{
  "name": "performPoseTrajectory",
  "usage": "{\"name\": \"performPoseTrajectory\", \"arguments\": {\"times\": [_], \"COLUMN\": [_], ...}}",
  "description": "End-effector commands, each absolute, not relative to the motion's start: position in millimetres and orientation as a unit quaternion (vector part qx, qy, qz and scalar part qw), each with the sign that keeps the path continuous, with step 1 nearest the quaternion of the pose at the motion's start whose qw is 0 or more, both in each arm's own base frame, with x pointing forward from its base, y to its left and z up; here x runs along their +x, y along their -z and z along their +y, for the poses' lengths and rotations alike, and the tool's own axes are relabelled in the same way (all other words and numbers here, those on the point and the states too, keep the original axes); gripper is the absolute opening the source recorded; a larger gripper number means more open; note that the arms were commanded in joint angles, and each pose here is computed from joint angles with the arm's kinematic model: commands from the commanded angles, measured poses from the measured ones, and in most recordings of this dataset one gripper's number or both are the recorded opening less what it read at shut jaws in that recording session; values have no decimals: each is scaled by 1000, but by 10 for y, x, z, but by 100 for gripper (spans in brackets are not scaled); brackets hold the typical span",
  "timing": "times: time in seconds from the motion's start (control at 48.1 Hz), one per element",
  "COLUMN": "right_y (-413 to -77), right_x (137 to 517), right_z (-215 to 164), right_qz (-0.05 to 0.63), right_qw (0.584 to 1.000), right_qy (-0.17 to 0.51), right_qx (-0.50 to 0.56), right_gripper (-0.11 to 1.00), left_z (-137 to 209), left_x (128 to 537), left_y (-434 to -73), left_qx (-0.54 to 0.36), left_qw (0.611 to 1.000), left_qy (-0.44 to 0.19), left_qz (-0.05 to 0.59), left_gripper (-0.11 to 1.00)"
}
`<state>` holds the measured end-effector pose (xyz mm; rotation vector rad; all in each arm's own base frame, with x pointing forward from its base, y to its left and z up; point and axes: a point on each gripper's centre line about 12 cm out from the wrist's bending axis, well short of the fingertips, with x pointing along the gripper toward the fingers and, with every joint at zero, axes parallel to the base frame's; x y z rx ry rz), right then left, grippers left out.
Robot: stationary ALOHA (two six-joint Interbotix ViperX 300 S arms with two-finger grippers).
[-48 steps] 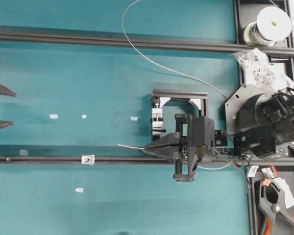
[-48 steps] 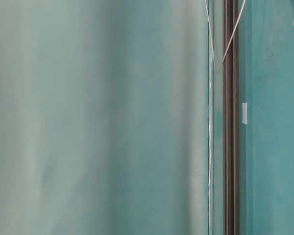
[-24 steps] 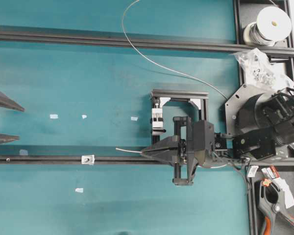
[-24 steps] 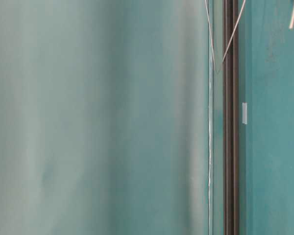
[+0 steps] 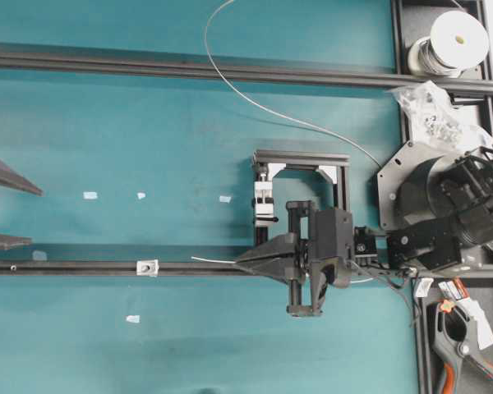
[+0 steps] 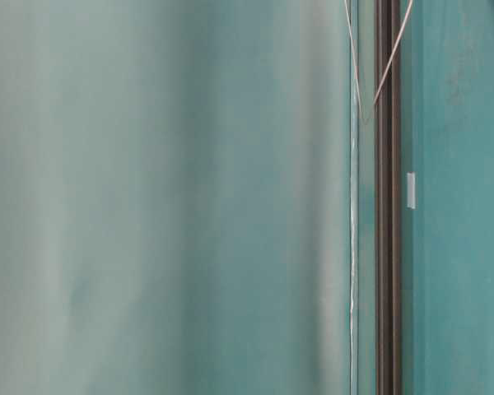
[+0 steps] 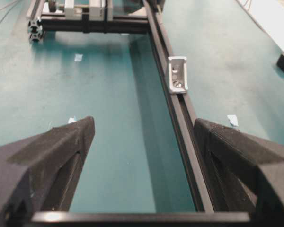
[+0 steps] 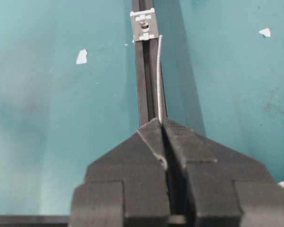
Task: Insert the wire through the hole in the metal fitting.
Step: 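Align the wire tip with the hole in the white bracket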
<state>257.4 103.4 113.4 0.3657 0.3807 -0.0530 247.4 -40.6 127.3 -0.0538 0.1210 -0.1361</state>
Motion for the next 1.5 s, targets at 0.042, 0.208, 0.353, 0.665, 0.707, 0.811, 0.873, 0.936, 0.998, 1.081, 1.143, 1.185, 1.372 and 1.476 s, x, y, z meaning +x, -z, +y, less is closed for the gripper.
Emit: {"name": "performPoseTrajectory", "arguments": {"times": [0.042, 0.208, 0.353, 0.665, 0.707, 0.811, 0.873, 0.936, 0.998, 1.081, 1.143, 1.185, 1.372, 1.476], "right_y": [-1186, -1181, -1191, -1230, -1238, -1244, -1256, -1256, -1246, -1221, -1215, -1209, -1183, -1169], "right_x": [2602, 2602, 2607, 2661, 2674, 2694, 2711, 2728, 2736, 2744, 2762, 2768, 2780, 2784], "right_z": [1068, 1066, 1069, 1114, 1126, 1152, 1168, 1180, 1192, 1212, 1222, 1231, 1235, 1238], "right_qz": [179, 180, 178, 174, 175, 180, 179, 182, 186, 193, 195, 196, 199, 201], "right_qw": [966, 966, 966, 968, 968, 967, 968, 968, 967, 966, 966, 966, 965, 965], "right_qy": [21, 22, 21, 16, 15, 11, 8, 7, 5, 4, 5, 4, 6, 6], "right_qx": [185, 185, 186, 182, 182, 178, 176, 175, 172, 171, 172, 171, 169, 167], "right_gripper": [0, 0, 0, 0, 0, 0, 0, 0, 0, 0, 0, 0, 0, 0], "left_z": [-427, -428, -430, -433, -433, -434, -436, -440, -448, -464, -465, -471, -506, -534], "left_x": [2491, 2500, 2499, 2521, 2526, 2530, 2530, 2529, 2528, 2530, 2535, 2543, 2631, 2704], "left_y": [-1321, -1328, -1332, -1359, -1363, -1366, -1366, -1366, -1366, -1357, -1349, -1347, -1265, -1184], "left_qx": [-27, -27, -27, -25, -24, -23, -23, -23, -23, -23, -22, -22, -21, -20], "left_qw": [996, 996, 996, 996, 996, 996, 996, 996, 996, 996, 996, 996, 995, 994], "left_qy": [72, 72, 72, 72, 72, 72, 73, 74, 75, 78, 78, 79, 81, 83], "left_qz": [47, 46, 45, 39, 38, 37, 37, 37, 37, 39, 40, 40, 53, 64], "left_gripper": [75, 75, 75, 75, 75, 75, 75, 75, 75, 75, 75, 75, 75, 75]}}
